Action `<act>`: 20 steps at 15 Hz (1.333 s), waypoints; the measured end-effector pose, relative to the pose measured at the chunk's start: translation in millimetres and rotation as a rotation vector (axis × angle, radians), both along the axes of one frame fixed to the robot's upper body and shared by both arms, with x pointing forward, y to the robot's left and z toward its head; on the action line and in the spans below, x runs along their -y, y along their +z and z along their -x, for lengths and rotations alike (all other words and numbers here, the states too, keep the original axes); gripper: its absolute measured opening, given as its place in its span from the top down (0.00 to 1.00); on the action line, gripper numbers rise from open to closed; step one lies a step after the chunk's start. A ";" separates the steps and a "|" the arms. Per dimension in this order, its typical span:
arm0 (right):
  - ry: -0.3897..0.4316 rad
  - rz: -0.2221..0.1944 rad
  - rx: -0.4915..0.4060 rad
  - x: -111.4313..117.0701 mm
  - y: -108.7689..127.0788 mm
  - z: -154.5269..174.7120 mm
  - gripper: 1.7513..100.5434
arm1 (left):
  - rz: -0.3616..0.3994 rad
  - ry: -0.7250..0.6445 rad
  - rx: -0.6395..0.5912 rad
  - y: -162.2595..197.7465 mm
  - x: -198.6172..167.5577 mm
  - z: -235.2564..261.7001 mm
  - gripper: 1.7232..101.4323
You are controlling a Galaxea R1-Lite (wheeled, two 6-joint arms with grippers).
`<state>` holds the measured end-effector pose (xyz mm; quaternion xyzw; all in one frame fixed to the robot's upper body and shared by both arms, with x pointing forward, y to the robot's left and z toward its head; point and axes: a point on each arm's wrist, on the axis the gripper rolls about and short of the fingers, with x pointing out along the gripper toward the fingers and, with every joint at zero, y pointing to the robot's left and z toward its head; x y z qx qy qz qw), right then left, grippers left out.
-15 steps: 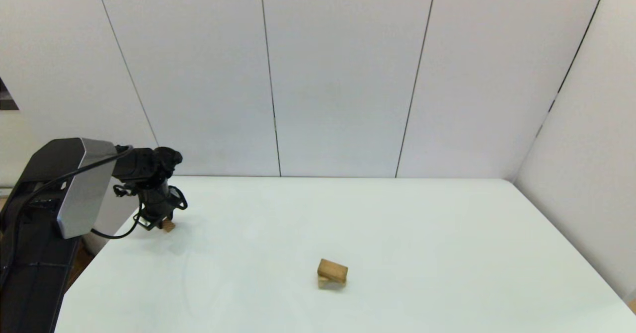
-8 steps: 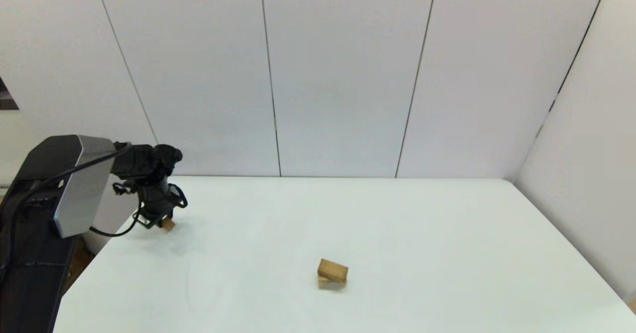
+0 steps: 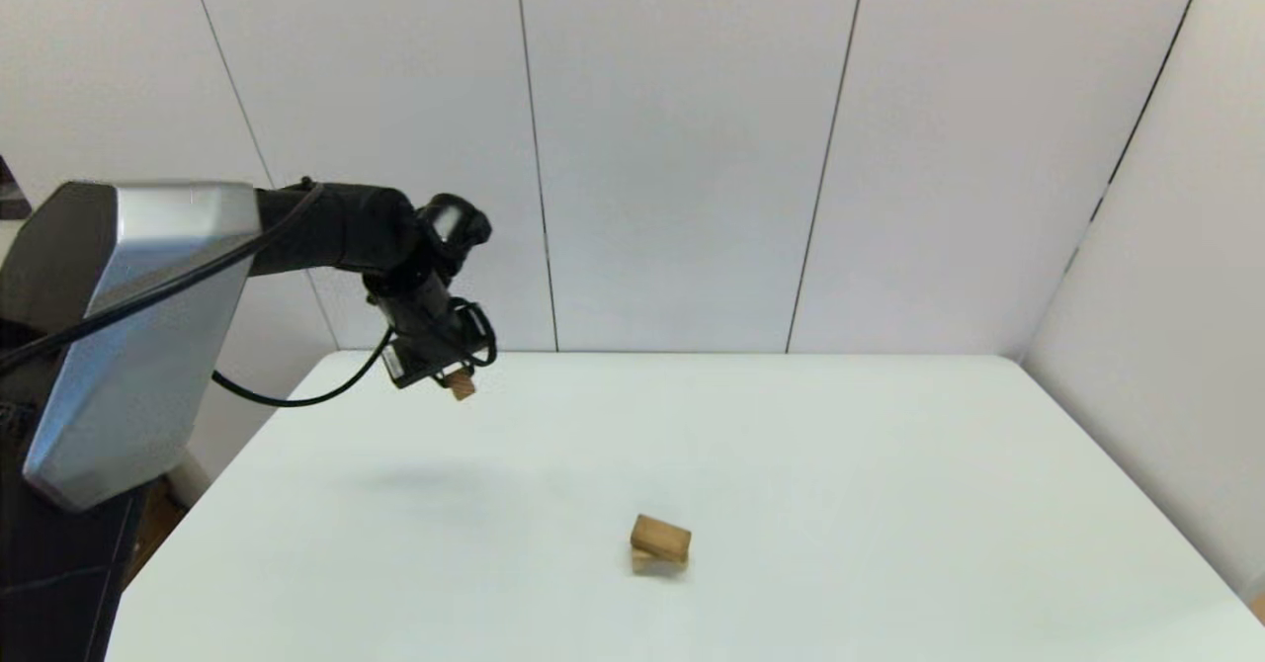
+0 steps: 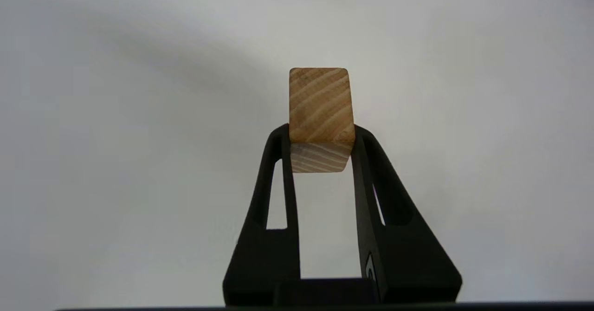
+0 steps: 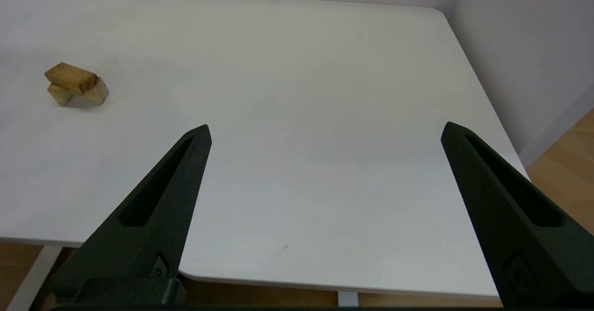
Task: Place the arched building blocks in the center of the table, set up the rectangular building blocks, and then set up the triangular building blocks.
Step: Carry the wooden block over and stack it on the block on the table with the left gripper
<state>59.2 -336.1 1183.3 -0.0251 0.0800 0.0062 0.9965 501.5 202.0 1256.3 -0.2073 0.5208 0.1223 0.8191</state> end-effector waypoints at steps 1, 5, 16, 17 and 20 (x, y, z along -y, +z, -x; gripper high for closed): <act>0.000 0.000 0.000 0.0 0.0 0.0 0.03 | -0.016 -0.120 0.018 11.4 17.7 11.3 0.81; 0.000 0.000 0.000 0.0 0.0 0.0 0.03 | -0.072 -0.622 -0.015 35.9 68.8 60.0 0.81; 0.000 0.000 0.000 0.0 0.0 0.0 0.03 | -0.217 -1.513 0.009 40.8 93.1 96.9 0.81; 0.000 0.000 0.000 0.0 0.0 0.0 0.03 | -0.225 -1.576 0.017 37.0 94.5 95.5 0.81; 0.000 0.000 0.000 0.0 0.0 0.0 0.03 | -0.237 -1.673 0.007 23.7 103.7 94.3 0.81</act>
